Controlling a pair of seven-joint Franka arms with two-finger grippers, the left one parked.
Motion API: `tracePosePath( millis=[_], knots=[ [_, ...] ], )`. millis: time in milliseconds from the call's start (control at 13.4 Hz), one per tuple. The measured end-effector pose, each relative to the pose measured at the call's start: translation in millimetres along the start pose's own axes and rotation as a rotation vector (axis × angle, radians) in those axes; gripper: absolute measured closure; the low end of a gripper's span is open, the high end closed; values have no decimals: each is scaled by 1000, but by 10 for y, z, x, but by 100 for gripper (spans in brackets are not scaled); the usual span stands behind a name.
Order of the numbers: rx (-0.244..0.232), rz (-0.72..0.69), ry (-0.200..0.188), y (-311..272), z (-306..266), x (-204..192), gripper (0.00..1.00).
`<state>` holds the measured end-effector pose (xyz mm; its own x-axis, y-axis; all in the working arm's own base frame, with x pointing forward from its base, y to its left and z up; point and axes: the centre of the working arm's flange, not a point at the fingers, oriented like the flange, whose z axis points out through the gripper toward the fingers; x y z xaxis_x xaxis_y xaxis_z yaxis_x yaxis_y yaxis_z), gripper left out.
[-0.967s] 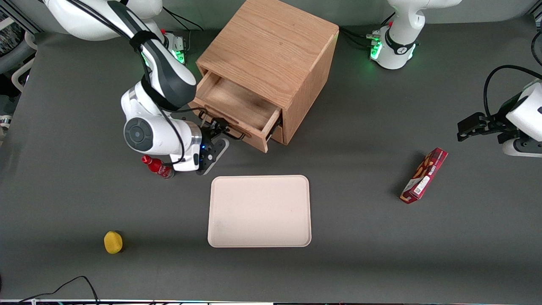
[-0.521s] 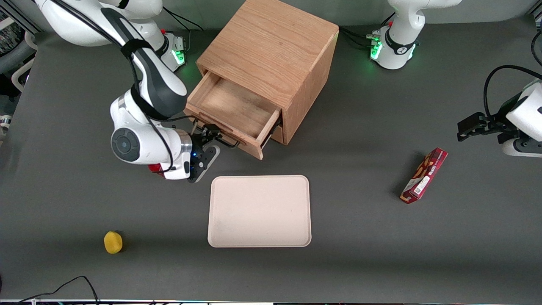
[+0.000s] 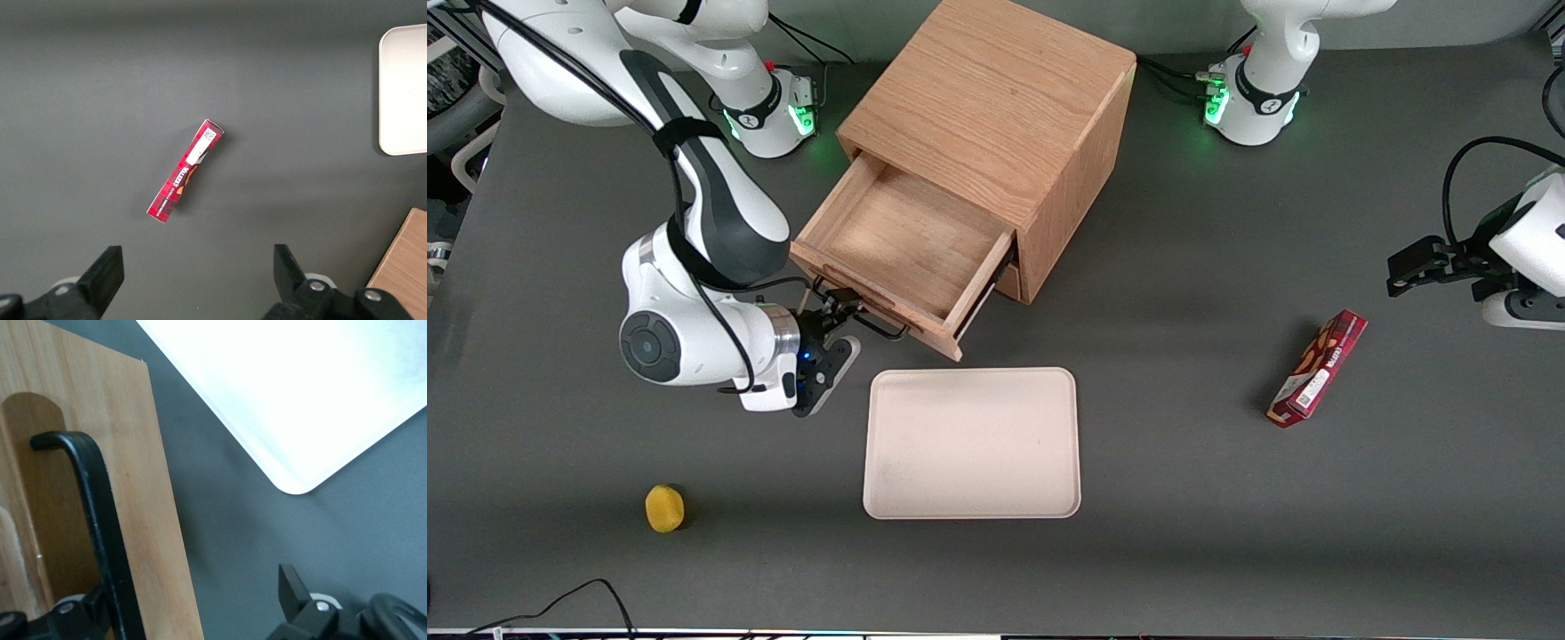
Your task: Open upper drawer
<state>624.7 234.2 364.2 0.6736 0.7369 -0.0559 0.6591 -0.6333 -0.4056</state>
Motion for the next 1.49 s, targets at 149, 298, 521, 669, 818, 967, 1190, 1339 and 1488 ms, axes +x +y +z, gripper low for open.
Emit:
tracePosePath(
  millis=[149,298,521,669,818,967,1190,1339,1488],
  knots=[
    [-16,-13,-6,67,-35,26,0],
    [-27,-21,0,200,-99,19,0],
    [-32,-43,-4,399,-135,-43,0],
    [-32,-66,-10,441,-135,-44,0],
    [-35,-88,-18,442,-137,-26,0],
    [-35,-90,-21,454,-158,-29,0],
    [-34,-88,-32,450,-361,-65,0],
    [-49,-90,-28,428,-601,-90,0],
    [-67,-95,-14,348,-868,-125,0]
  ],
)
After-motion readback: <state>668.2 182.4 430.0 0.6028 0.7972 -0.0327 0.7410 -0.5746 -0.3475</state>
